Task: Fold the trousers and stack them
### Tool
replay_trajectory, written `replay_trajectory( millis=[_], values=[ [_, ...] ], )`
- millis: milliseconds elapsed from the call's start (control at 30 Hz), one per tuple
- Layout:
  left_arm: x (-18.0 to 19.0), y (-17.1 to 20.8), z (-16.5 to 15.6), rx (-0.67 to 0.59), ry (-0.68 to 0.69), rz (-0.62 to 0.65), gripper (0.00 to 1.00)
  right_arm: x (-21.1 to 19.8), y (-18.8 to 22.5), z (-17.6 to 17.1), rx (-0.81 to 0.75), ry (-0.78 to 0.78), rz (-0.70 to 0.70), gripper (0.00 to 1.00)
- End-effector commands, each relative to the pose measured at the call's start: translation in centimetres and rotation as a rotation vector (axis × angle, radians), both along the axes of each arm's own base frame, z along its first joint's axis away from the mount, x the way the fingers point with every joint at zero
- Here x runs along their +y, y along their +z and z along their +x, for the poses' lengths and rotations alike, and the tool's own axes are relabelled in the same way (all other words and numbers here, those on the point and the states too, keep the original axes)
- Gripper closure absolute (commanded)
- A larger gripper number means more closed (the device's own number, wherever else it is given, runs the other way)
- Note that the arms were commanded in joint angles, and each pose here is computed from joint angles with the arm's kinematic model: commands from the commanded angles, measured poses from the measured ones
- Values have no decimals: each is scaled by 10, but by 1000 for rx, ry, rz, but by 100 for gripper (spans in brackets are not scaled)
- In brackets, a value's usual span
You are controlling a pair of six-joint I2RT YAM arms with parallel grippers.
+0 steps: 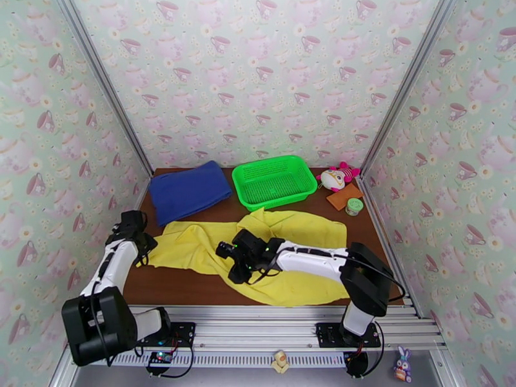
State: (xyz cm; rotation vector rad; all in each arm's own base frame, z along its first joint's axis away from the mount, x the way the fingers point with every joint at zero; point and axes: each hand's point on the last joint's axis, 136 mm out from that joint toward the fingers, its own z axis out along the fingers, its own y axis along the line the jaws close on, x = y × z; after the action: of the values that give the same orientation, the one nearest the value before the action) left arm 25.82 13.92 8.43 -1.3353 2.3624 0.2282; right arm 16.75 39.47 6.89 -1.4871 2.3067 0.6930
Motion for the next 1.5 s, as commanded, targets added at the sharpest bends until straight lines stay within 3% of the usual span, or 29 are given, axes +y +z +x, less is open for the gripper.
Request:
replay_trajectory(
  millis=[0,300,467,633,767,1000,1167,1467],
  values=[
    [6,-5,14,-22,30,-40,45,0,-4,7,-8,-18,-9,65],
    [24,-52,12,74,79,-91,44,-5,-15,10,-11,-19,-49,60],
    [25,-62,16,44,93,-129,46,-6,-23,10,0,-17,-74,59],
    [24,-69,12,54,100,-143,54,-8,-28,12,4,-22,-93,59],
    [23,-68,12,51,99,-152,73,-10,-29,14,4,-23,-101,59],
    [22,-48,4,24,108,-120,74,-11,-37,14,18,-21,-129,59],
    [19,-42,3,5,103,-129,81,-12,-39,13,24,-18,-138,59],
    [13,-40,1,-3,92,-149,79,-14,-46,12,37,-15,-164,59]
  ],
)
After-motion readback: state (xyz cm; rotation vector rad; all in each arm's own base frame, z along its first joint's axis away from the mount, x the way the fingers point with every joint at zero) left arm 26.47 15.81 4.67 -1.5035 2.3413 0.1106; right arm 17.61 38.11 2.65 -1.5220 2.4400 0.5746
